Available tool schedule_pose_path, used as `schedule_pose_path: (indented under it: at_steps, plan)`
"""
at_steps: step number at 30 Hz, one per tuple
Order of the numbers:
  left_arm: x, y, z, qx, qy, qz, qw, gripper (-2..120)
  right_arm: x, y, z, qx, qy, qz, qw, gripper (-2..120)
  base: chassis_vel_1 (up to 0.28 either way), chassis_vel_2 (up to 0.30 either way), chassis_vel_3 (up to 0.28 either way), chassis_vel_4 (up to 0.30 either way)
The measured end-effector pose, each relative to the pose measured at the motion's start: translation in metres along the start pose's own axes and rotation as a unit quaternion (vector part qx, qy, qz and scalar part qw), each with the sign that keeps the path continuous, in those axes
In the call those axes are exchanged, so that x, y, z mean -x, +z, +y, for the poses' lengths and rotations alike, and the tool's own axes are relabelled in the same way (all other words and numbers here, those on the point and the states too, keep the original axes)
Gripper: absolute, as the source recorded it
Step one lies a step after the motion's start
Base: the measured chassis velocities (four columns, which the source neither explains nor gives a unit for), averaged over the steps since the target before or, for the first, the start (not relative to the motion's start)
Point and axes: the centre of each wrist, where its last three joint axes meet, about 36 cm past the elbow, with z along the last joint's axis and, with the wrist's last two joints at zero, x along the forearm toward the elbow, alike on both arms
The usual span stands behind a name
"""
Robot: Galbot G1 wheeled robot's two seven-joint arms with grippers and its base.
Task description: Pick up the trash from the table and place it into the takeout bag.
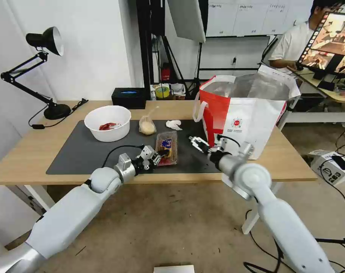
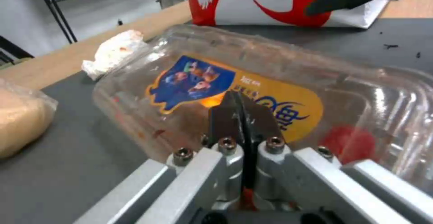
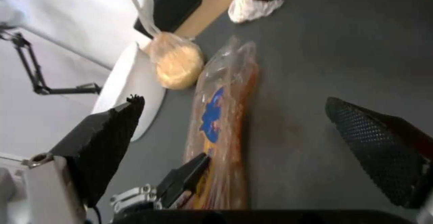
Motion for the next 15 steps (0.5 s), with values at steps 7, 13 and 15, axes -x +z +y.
schedule_pose_path:
  at_steps: [7,13,15]
  plan:
    - [0.002,-0.001,0.0,-0.002,0.001,-0.002,1.0,0,0.039,-0.008,0.02,-0.011,0.026,0.03,0.999,100,0.0,0.0,0.0,0.0]
    - [0.0,-0.002,0.003,-0.002,-0.001,-0.002,1.0,0,0.053,-0.008,0.028,-0.017,0.035,0.063,0.997,100,0.0,0.0,0.0,0.0]
    - [-0.002,-0.002,0.005,-0.002,-0.003,-0.001,1.0,0,0.059,-0.008,0.032,-0.017,0.041,0.083,0.996,100,0.0,0.0,0.0,0.0]
